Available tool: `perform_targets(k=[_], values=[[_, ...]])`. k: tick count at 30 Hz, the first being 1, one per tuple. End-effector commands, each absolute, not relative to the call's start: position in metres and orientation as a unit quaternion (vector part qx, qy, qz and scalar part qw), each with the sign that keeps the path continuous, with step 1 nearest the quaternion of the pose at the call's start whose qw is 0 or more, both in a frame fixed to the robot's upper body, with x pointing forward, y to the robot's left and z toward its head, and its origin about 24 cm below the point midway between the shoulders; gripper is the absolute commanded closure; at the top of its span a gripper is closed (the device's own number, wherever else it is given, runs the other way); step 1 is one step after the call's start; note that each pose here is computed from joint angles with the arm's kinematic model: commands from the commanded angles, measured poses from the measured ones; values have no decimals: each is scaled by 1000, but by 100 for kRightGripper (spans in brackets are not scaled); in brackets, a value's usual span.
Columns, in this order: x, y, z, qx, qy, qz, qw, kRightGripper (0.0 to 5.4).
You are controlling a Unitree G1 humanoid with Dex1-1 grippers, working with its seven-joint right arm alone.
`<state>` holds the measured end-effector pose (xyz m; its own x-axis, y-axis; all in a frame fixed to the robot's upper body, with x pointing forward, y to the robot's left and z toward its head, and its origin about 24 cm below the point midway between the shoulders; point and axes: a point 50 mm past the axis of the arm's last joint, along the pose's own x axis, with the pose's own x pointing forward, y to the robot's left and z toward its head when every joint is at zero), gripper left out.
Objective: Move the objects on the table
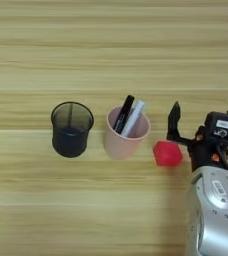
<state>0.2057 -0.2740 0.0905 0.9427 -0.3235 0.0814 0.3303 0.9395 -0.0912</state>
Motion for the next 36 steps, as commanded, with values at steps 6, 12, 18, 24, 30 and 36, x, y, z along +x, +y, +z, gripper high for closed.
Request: perform_targets(k=[6,12,18,24,30,36], values=[[201,-264,98,-61,-43,-133,988,6],[201,-261,89,-59,-22,-127,990,6],[201,-258,80,-55,-5,-119,991,6],[202,-257,71,-49,22,-118,992,6],[202,-256,65,-43,42,-115,992,6],[202,-256,62,-43,55,-116,991,6]])
